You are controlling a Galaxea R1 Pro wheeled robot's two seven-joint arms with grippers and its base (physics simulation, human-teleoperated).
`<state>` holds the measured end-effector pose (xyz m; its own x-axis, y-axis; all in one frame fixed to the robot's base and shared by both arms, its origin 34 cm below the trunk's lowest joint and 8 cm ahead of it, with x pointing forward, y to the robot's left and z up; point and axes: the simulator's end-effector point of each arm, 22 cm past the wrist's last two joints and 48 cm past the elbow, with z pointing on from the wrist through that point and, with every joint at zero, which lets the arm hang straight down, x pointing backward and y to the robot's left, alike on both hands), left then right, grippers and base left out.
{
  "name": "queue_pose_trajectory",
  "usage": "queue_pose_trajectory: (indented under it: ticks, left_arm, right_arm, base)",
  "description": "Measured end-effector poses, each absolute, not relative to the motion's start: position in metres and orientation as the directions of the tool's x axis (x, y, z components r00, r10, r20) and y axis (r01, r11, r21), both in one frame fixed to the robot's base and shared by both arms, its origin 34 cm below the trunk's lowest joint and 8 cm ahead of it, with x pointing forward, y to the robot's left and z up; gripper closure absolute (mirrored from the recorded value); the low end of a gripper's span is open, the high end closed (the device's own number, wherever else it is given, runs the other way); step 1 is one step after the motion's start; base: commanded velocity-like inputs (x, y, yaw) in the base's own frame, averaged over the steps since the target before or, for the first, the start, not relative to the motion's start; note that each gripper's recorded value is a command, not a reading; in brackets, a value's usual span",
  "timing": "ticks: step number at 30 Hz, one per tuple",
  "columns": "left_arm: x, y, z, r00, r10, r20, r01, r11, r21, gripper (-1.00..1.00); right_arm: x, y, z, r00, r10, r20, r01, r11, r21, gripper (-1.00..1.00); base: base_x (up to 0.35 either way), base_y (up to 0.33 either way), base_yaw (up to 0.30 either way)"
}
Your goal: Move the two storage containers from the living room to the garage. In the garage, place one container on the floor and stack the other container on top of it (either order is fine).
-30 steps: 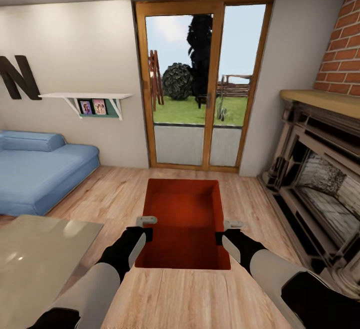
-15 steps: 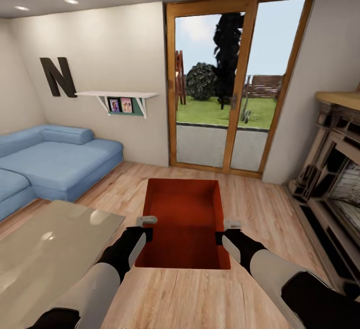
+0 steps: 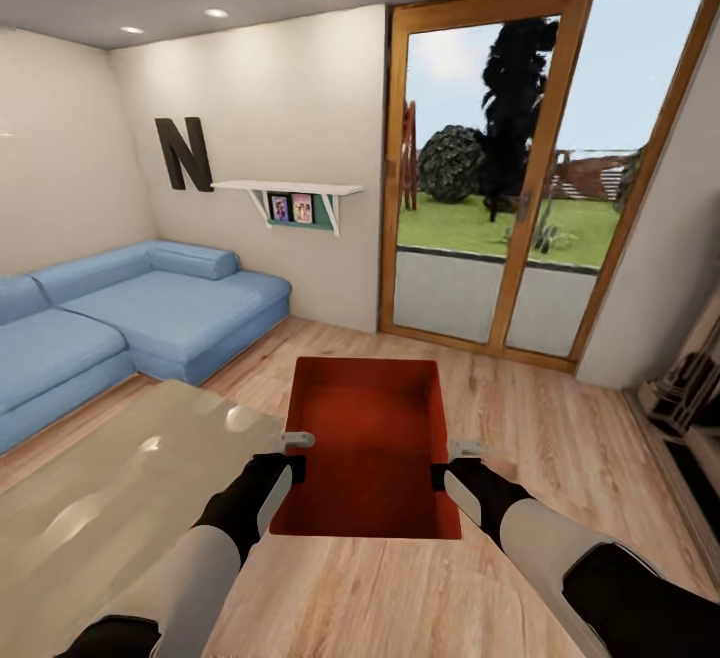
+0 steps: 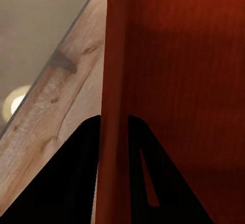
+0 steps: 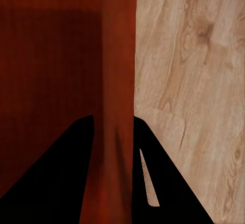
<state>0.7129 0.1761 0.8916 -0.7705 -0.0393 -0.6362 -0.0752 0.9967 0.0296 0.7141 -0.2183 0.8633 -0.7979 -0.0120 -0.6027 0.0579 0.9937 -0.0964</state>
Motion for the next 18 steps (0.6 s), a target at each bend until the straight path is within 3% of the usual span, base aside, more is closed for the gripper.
queue_pose_trajectory:
  ticks: [18]
  left_arm:
    - [0.713,0.1762,0.8917,-0.77,-0.039,-0.637,-0.076,0.997,0.03,1.0]
  right_arm:
    - [0.7143,-0.2183,0.8633,-0.798,-0.012,-0.603,0.058,0.994,-0.096,1.0]
  base:
    - [0.0,0.0,0.3]
